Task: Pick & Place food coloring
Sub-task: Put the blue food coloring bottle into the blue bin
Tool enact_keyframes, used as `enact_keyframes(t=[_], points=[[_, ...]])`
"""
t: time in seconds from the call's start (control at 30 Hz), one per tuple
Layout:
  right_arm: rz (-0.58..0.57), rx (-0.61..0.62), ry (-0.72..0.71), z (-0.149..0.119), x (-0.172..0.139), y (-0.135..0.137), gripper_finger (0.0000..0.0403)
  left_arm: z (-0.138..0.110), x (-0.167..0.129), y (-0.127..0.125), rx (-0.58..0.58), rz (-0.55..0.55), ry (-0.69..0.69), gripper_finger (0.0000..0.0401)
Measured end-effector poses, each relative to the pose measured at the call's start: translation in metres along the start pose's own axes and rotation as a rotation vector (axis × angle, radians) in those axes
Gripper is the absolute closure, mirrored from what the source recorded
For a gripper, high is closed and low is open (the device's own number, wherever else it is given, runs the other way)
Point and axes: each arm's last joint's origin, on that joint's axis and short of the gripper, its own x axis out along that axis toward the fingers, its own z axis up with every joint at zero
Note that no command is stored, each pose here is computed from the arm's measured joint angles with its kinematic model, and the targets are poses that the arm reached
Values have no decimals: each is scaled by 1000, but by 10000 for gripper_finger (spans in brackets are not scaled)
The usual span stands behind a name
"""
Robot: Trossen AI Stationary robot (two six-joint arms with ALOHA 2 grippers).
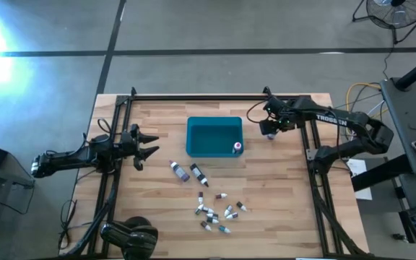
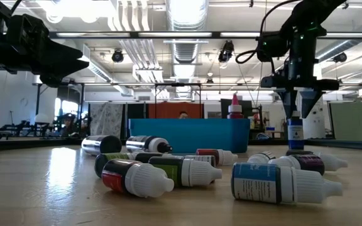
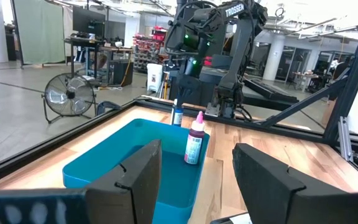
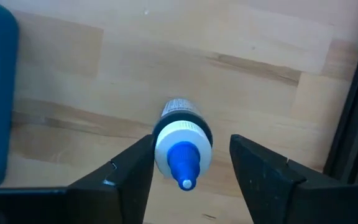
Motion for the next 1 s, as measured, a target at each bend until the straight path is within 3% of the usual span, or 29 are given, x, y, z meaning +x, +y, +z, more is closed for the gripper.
enact_keyframes(t=[0.3,0.47,1.0], points=[[43,-15,-44,10,-16,7,197,0,0,0,0,0,0,225],[-11,-24,-18,10,-14,7,201,0,0,0,0,0,0,225],[-34,-35,8,6,-8,4,162,0,0,0,0,0,0,225]])
